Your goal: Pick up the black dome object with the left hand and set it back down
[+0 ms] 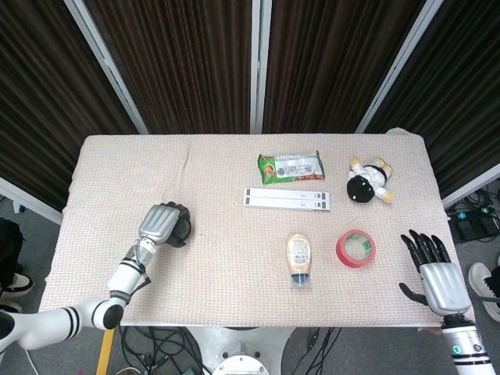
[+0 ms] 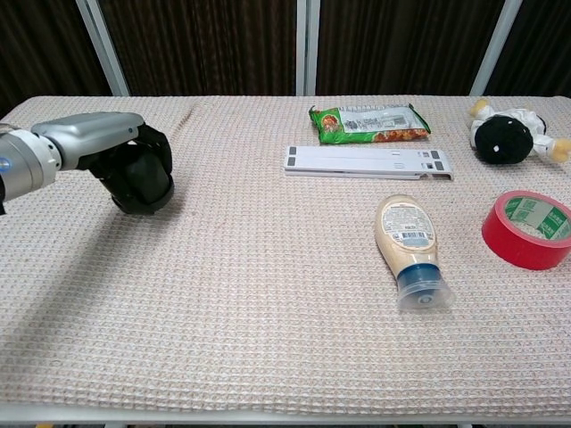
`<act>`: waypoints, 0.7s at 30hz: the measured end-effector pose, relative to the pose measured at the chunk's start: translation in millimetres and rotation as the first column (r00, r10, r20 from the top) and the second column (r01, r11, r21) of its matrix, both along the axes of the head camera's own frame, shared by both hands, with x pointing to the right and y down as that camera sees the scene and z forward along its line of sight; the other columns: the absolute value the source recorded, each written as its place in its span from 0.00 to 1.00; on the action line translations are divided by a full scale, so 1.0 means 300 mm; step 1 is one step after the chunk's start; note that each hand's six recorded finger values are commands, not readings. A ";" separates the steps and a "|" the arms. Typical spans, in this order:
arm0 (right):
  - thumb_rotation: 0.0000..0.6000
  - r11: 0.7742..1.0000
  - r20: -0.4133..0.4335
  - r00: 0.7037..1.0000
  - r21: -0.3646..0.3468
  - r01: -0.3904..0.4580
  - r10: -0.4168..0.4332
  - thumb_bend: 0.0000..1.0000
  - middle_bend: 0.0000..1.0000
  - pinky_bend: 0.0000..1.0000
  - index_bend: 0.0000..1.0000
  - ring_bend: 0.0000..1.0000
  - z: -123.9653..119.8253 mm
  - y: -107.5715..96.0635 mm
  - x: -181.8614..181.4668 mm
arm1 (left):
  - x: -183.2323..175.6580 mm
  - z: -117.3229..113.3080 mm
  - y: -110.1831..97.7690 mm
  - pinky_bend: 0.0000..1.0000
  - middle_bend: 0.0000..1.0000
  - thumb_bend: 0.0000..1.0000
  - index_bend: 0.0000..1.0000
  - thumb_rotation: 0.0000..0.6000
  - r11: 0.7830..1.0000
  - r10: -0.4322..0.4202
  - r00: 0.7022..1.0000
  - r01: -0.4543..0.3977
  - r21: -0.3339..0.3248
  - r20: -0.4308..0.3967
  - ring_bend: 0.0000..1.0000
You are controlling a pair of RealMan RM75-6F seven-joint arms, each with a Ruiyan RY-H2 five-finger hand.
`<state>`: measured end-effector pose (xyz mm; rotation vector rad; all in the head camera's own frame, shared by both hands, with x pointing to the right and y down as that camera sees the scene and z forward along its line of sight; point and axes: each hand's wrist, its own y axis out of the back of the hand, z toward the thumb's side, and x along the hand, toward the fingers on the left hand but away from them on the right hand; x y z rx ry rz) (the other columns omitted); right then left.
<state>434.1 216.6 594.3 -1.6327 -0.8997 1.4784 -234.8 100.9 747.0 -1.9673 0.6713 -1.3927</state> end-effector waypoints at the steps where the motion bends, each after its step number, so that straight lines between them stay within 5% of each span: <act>1: 1.00 1.000 -0.001 1.000 0.000 -0.002 0.002 0.10 0.00 0.00 0.00 0.00 0.000 0.000 0.002 | 0.001 0.004 0.002 0.37 0.45 0.08 0.39 1.00 1.000 0.000 1.000 0.000 -0.001 0.000 0.28; 14: 1.00 1.000 -0.011 1.000 -0.009 -0.007 0.007 0.10 0.00 0.00 0.00 0.00 0.009 -0.002 0.009 | -0.007 0.051 0.019 0.36 0.44 0.08 0.37 1.00 0.997 0.049 0.998 -0.052 0.056 0.038 0.28; 21: 1.00 1.000 -0.015 1.000 -0.008 -0.012 0.012 0.10 0.00 0.00 0.00 0.00 0.008 -0.002 0.014 | -0.019 0.081 0.033 0.30 0.37 0.07 0.25 1.00 0.996 0.055 0.998 -0.058 0.065 0.042 0.22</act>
